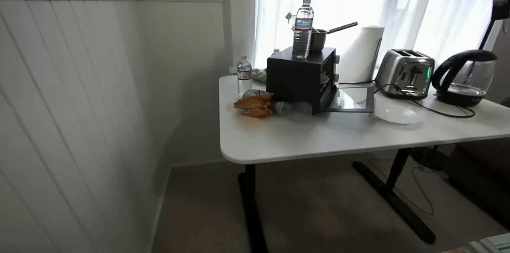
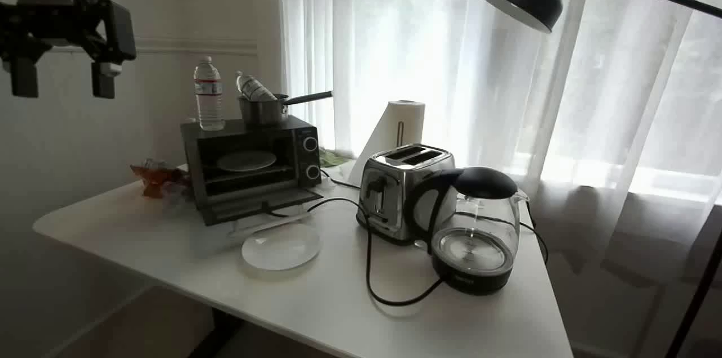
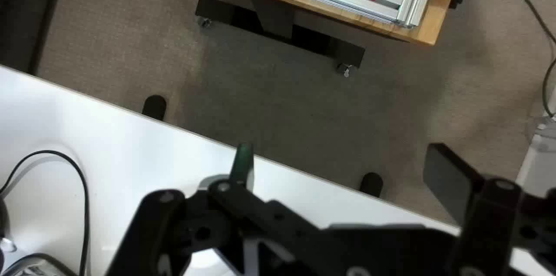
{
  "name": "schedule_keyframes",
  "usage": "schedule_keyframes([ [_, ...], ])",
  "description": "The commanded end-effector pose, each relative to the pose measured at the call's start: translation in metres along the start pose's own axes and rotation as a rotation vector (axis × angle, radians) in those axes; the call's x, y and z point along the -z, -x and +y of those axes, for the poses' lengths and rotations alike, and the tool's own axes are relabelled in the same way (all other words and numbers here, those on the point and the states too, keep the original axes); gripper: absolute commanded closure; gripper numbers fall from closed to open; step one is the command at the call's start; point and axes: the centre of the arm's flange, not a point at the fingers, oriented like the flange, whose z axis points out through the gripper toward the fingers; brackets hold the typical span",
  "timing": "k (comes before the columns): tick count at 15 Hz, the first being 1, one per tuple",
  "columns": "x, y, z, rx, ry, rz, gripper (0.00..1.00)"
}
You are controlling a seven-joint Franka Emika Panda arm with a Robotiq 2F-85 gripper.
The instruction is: Close the oven door
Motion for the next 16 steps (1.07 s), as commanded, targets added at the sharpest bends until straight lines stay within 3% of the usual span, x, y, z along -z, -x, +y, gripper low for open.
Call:
schedule_keyframes([
  [1,0.000,0.000,0.000,0.000,0.000,0.001,0.00],
  [7,0.000,0.000,0.000,0.000,0.000,0.001,0.00],
  [11,-0.007,-0.045,0.028,0.047,-0.039,-0.022,0.00],
  [16,-0.040,-0.111,0.087,0.241,-0.065,-0.005,0.00],
])
